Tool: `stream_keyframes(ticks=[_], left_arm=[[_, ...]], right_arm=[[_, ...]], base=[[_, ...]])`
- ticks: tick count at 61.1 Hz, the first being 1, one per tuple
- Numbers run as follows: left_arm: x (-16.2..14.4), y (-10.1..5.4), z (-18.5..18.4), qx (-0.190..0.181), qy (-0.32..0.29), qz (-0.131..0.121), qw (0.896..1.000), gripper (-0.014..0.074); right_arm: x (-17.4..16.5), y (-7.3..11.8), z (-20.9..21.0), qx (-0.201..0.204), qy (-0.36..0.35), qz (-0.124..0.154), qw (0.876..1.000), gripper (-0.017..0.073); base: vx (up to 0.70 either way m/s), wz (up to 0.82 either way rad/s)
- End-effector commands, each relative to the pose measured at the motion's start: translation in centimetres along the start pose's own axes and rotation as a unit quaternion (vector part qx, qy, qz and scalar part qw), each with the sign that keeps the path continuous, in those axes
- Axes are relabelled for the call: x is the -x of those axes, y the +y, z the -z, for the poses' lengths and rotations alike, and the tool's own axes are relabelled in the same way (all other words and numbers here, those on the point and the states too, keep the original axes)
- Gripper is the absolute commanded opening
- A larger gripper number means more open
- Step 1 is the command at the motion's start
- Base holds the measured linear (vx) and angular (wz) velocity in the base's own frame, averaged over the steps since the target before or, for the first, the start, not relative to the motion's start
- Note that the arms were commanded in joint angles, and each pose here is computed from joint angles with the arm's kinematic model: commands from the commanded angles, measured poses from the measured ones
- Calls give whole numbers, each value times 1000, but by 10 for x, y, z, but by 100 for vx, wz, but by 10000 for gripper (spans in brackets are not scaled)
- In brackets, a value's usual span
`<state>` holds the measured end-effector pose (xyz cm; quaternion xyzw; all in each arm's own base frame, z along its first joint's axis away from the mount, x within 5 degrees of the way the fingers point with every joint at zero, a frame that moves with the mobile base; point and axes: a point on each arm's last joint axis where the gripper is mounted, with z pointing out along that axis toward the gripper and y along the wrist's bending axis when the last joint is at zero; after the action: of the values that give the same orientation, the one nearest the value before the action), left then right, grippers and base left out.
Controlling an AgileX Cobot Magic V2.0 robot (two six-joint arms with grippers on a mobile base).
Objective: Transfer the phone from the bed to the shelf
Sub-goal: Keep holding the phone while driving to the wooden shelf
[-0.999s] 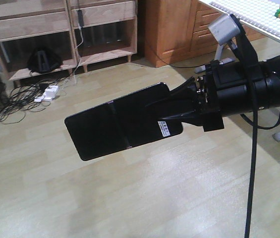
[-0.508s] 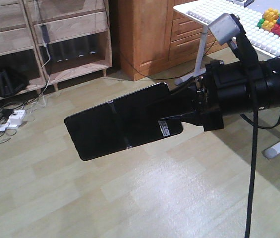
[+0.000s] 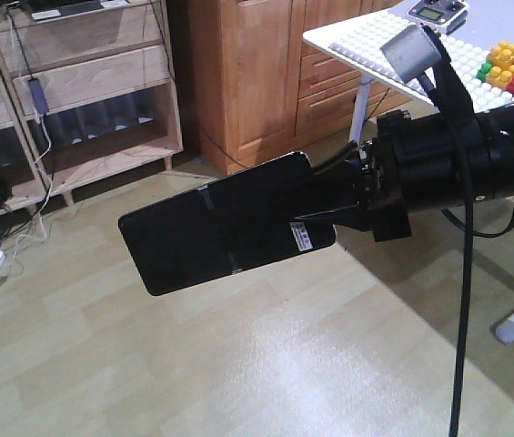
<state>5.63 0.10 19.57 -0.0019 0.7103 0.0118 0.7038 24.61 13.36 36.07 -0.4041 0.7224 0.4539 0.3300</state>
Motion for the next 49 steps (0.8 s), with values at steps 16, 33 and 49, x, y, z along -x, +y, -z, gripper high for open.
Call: stream_keyframes(ticks=[16, 33, 49], left_arm=[[15, 0, 1, 1, -47, 9, 999, 1], [15, 0, 1, 1, -47, 9, 999, 1], [15, 0, 1, 1, -47, 9, 999, 1]], right_arm=[[14, 22, 9, 45, -38, 17, 998, -2], [14, 22, 9, 45, -38, 17, 998, -2], [14, 22, 9, 45, -38, 17, 998, -2]], base=[[48, -6], [48, -6], [48, 2]])
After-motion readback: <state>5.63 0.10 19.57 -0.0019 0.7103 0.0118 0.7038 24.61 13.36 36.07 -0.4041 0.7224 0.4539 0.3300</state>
